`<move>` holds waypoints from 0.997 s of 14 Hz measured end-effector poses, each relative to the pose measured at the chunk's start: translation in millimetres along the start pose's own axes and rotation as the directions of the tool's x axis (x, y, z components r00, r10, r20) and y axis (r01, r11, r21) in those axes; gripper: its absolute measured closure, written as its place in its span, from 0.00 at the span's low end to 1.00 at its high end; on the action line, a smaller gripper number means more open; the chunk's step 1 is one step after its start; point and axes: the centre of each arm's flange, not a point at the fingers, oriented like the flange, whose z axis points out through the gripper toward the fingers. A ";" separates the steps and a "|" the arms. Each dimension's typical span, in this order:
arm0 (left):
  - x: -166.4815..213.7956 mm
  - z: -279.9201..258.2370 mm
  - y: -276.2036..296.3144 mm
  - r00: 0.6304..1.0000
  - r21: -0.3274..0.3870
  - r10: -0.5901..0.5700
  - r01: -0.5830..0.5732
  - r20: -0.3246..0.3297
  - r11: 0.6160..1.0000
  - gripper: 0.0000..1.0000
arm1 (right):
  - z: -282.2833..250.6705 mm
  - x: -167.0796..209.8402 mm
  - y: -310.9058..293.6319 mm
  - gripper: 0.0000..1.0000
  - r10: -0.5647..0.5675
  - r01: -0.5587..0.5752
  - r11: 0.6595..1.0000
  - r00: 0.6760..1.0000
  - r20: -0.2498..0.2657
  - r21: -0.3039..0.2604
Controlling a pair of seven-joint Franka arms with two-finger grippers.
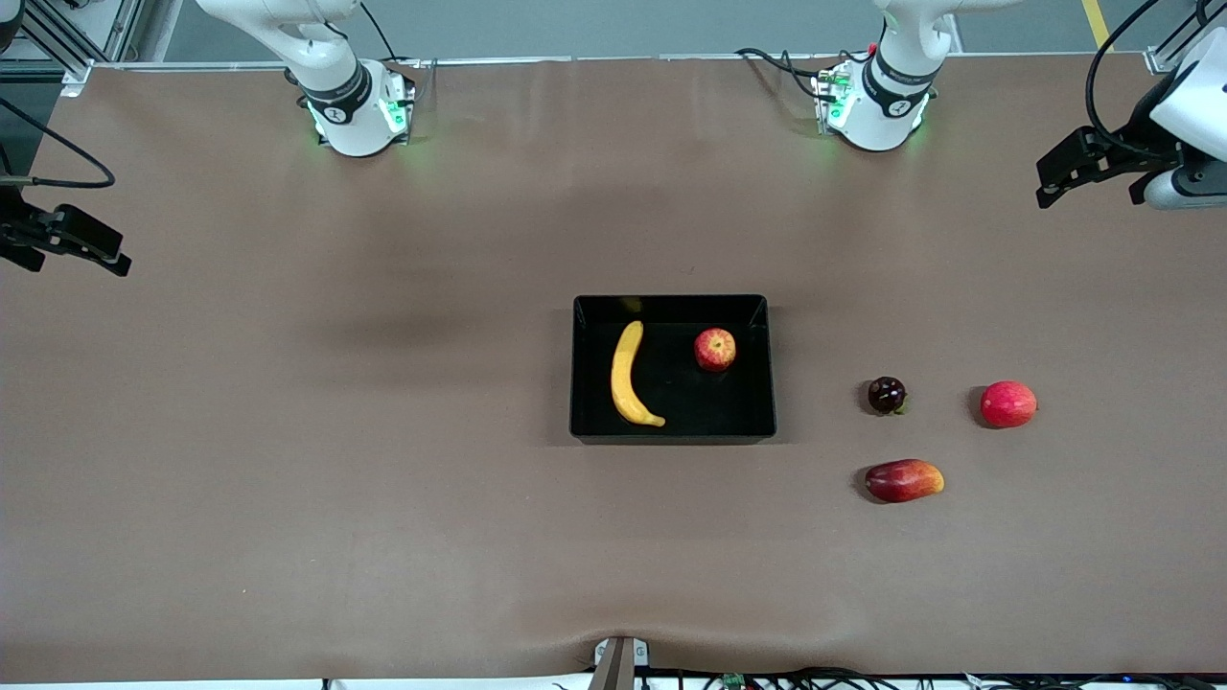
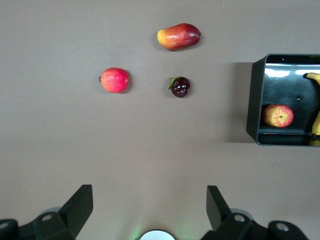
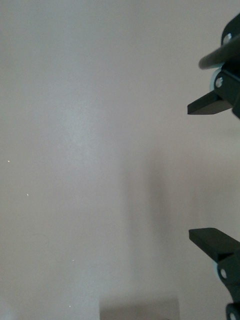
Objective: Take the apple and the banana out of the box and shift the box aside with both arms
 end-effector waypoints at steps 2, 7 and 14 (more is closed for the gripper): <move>0.3 0.3 -2.7 1.000 0.000 -0.005 0.005 0.001 1.000 0.00 | 0.0 0.0 0.0 0.00 0.000 0.000 1.000 1.000 0.000 0.000; 7.7 4.4 -3.1 1.000 -0.002 -0.006 0.006 0.008 1.000 0.00 | 1.5 0.6 -0.7 0.00 -0.001 0.001 1.000 1.000 0.003 0.001; 56.9 55.7 47.1 0.993 -0.010 -0.099 0.099 0.061 0.995 0.00 | 68.3 26.0 -39.5 0.00 -0.072 0.073 0.997 0.989 0.129 0.001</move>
